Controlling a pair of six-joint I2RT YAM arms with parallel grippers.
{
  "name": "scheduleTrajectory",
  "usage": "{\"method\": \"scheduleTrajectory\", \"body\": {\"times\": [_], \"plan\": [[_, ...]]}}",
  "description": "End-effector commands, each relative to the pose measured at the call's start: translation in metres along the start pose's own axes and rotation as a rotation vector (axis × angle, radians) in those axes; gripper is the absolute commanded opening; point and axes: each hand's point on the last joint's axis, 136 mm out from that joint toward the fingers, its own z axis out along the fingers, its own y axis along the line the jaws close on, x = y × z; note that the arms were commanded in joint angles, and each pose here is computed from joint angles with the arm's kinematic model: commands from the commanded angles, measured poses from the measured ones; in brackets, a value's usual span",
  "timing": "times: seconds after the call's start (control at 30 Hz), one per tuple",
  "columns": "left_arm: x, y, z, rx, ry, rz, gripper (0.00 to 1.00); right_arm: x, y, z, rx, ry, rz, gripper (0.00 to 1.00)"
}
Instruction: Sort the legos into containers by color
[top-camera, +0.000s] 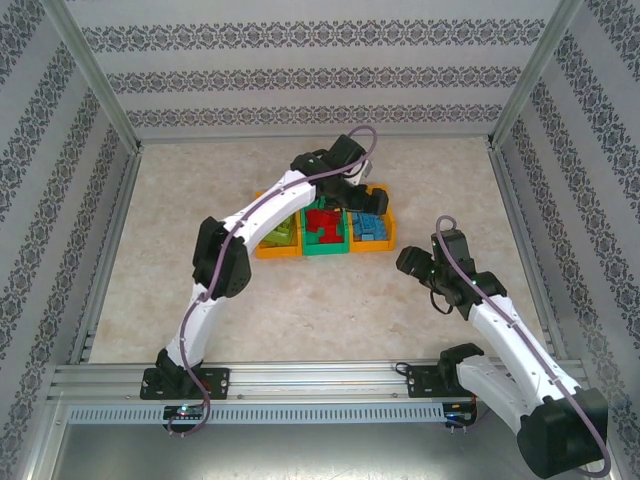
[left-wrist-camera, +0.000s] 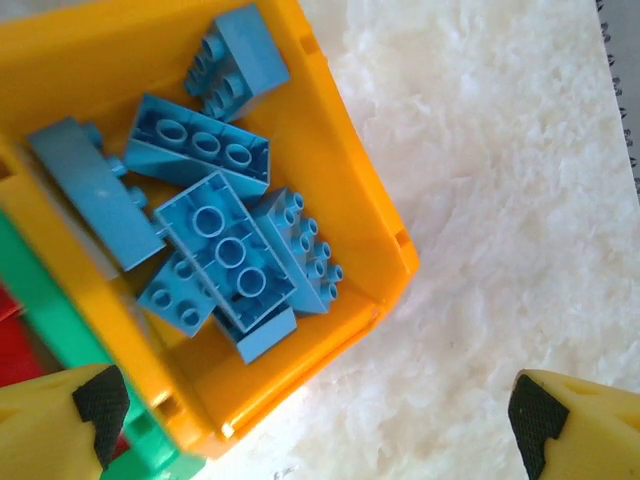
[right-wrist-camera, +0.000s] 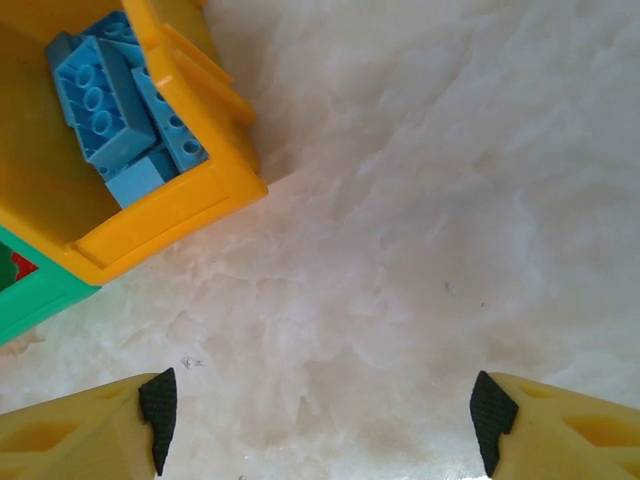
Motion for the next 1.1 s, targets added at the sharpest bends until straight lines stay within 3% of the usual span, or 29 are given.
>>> {"method": "scheduleTrajectory", "body": {"times": [0.0,0.1,0.23,0.47,0.57,0.77,0.93,1.07], "plan": [[-0.016,-0.004,-0.065,-0.058,-0.151,0.121,1.00,-0.026,0.002,-0.009,0.006,-0.136,-0.132,0.87],[-0.007,0.021,-0.094,-0.188,-0.242,0.192,0.99,-0.053,0.004,-0.009,0.034,-0.279,-0.263,0.98],[0.014,0.069,-0.138,-0.386,-0.362,0.234,0.99,-0.089,0.017,0.000,0.050,-0.453,-0.420,0.98],[0.073,0.174,-0.214,-0.645,-0.601,0.065,0.99,-0.117,0.005,0.040,0.146,-0.501,-0.560,0.98],[0.097,0.202,-0.236,-0.748,-0.684,0.045,0.99,-0.130,-0.010,0.050,0.161,-0.565,-0.525,0.98],[0.136,0.255,-0.254,-0.919,-0.729,-0.019,0.99,-0.147,-0.020,0.073,0.147,-0.624,-0.472,0.98],[0.155,0.286,-0.240,-0.985,-0.747,0.048,0.99,-0.143,-0.033,0.079,0.145,-0.688,-0.430,0.98],[0.172,0.316,-0.230,-1.005,-0.788,-0.032,0.99,-0.141,-0.029,0.082,0.128,-0.662,-0.450,0.98]]}}
